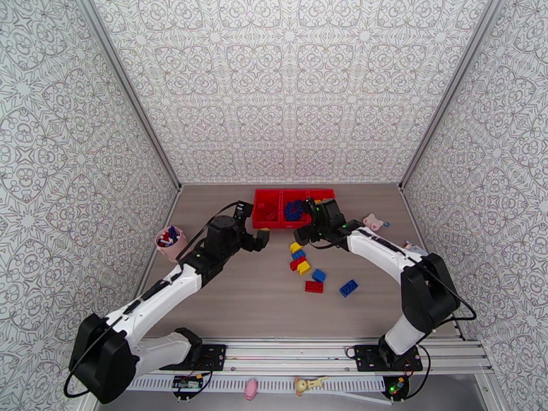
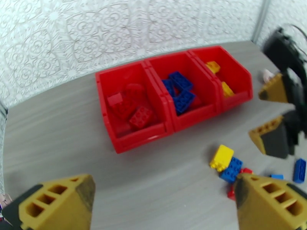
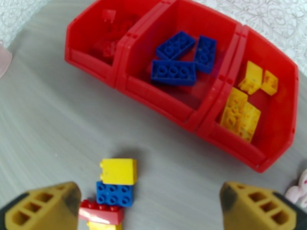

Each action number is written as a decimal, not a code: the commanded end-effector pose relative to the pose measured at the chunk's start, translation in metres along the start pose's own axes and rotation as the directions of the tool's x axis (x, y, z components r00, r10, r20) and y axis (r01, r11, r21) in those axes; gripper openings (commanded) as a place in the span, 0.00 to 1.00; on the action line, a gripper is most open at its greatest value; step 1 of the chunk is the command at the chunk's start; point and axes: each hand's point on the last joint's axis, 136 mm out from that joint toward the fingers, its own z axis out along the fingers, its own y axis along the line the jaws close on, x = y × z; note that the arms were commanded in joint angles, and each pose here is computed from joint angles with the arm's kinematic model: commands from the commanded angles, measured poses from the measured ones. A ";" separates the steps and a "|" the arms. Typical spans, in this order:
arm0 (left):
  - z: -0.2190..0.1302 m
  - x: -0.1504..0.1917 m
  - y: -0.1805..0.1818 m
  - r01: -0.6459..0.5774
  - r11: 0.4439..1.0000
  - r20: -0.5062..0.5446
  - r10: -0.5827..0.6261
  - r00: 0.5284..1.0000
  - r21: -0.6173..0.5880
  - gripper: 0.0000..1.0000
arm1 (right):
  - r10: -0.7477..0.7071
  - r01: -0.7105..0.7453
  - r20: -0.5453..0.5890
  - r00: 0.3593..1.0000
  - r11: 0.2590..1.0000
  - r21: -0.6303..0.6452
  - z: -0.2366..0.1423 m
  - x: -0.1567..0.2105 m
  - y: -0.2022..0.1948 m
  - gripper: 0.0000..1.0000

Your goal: Sort the legos into containers by color

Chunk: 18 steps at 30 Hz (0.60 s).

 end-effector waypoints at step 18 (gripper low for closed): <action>-0.024 0.039 -0.071 -0.288 0.900 0.105 0.268 0.958 0.327 1.00 | -0.096 0.103 -0.290 0.952 0.995 0.011 0.072 0.040 0.039 0.99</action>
